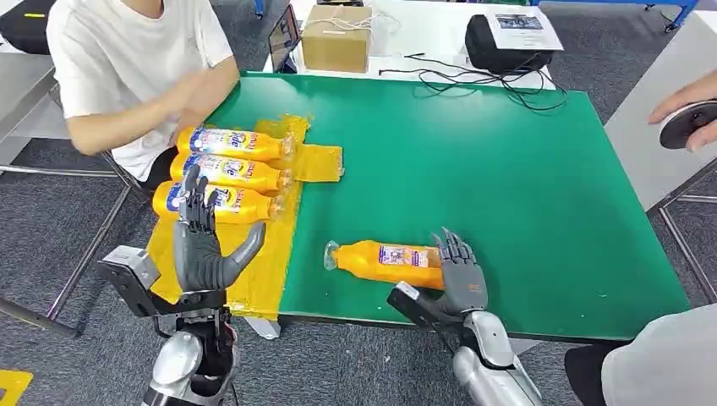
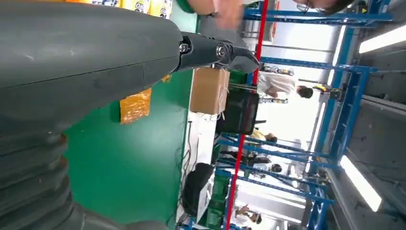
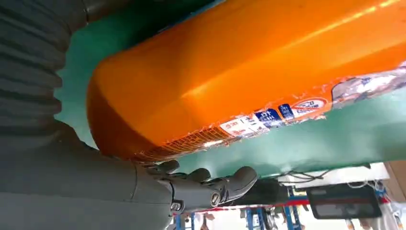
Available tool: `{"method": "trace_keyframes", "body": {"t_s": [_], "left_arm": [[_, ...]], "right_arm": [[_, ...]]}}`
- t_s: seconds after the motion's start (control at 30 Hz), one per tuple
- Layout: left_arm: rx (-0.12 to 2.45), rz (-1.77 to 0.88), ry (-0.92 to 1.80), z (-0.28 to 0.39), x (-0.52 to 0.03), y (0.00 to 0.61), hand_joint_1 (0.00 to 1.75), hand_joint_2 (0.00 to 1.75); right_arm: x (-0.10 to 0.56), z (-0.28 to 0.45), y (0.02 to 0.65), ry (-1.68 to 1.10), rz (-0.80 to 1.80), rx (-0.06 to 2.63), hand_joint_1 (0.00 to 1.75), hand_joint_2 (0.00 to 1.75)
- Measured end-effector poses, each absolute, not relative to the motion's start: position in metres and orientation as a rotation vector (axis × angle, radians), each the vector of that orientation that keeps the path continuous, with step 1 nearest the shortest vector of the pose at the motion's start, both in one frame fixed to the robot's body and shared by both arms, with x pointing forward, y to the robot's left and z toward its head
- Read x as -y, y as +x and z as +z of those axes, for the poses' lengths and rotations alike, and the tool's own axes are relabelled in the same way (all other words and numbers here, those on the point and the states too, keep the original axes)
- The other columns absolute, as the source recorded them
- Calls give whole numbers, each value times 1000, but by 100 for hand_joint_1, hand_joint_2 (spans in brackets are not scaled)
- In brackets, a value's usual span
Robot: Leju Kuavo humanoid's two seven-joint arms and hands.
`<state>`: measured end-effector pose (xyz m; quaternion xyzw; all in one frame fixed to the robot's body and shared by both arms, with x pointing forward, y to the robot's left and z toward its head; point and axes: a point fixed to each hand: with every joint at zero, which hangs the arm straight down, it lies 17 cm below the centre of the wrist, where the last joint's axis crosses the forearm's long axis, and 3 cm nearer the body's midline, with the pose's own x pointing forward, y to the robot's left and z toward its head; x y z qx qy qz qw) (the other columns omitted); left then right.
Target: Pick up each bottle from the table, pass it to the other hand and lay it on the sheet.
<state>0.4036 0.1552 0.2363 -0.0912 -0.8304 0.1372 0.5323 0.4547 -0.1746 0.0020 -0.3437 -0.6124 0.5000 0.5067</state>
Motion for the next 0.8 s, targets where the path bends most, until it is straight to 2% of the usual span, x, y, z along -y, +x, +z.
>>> {"method": "trace_keyframes", "body": {"t_s": [0.37, 0.4, 0.43, 0.47, 0.5, 0.8], "left_arm": [[1759, 344, -489, 210, -127, 404, 0, 175], [1744, 339, -503, 209, -124, 404, 0, 175], [1733, 333, -512, 208, -122, 404, 0, 175], [1721, 329, -522, 207, -119, 404, 0, 175], [1708, 324, -529, 206, -118, 406, 0, 175], [1672, 282, -566, 201, -105, 411, 0, 175]], "right_arm": [[185, -8, 469, -841, 1221, 1375, 0, 175], [185, -10, 472, -827, 1226, 1356, 37, 175], [186, -12, 476, -812, 1235, 1334, 136, 175], [188, -14, 480, -801, 1247, 1309, 136, 175], [191, -15, 484, -792, 1253, 1286, 175, 175], [208, -18, 502, -751, 1259, 1236, 175, 175]]}}
